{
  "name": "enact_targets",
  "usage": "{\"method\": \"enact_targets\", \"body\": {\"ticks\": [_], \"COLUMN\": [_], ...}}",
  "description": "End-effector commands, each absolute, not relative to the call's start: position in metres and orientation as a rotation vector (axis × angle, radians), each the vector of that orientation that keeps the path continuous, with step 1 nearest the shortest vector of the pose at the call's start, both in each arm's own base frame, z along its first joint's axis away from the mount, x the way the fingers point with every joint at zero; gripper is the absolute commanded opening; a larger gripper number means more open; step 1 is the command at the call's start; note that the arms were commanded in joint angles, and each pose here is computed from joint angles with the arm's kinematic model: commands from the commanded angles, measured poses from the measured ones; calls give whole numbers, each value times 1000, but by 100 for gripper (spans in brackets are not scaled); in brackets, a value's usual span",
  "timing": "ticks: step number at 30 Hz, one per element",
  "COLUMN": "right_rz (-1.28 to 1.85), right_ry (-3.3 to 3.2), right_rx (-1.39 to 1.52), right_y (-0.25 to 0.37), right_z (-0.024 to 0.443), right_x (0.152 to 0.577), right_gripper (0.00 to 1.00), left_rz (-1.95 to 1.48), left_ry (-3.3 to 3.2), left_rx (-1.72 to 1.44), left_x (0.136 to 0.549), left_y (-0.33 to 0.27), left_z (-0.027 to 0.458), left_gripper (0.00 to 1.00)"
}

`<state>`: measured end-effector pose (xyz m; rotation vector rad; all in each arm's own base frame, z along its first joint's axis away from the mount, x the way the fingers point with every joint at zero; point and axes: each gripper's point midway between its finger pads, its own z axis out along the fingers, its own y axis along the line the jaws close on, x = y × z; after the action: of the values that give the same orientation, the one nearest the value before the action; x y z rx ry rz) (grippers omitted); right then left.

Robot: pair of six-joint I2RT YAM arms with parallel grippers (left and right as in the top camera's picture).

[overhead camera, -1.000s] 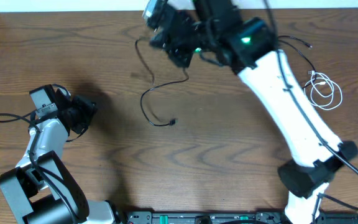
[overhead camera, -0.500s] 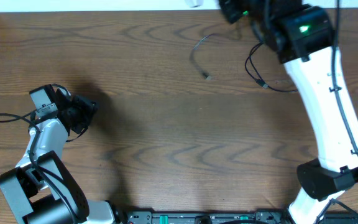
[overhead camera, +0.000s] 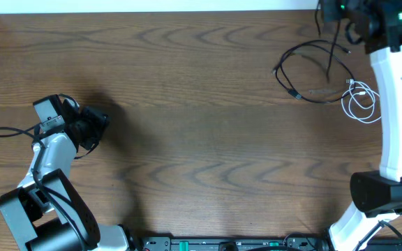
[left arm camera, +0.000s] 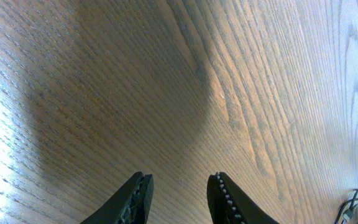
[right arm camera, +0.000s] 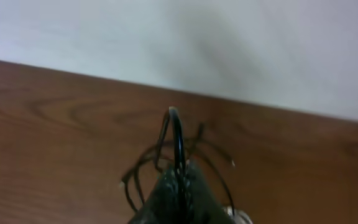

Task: Untangle cables
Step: 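Place the black cable at upper right and release the right gripper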

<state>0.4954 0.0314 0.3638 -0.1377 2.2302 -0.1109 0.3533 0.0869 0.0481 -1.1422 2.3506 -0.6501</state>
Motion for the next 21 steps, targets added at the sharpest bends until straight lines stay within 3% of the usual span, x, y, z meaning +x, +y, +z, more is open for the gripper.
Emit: {"method": "enact_targets", "body": {"ticks": [1,5,7,11,18,21], "right_rz": [-121,-128,-130,-132,51,155], "right_ry": [2293,2362,2389,2450,2613,2689], "right_rx": [-81,-84,-88,-96,-169,-199], "right_y": [19,17,17,17,42,56], "right_z": [345,326,317,297,254,232], "right_x": [497,495,495,496,482,475], "right_gripper": [9,31,48,73,88,98], "left_rz": [-646,-646,-646,-646,-648,-654], "left_ry": [2352,2352,2352,2354,2358,2370], "left_rx": [-1157,-1157,-1158,-1160,-1162,-1142], "left_x": [352,352,351,351,350,352], "left_y": [87,87,86,86,85,80], "left_z": [46,46,46,45,45,45], "left_gripper": [34,34,34,34,34,24]}}
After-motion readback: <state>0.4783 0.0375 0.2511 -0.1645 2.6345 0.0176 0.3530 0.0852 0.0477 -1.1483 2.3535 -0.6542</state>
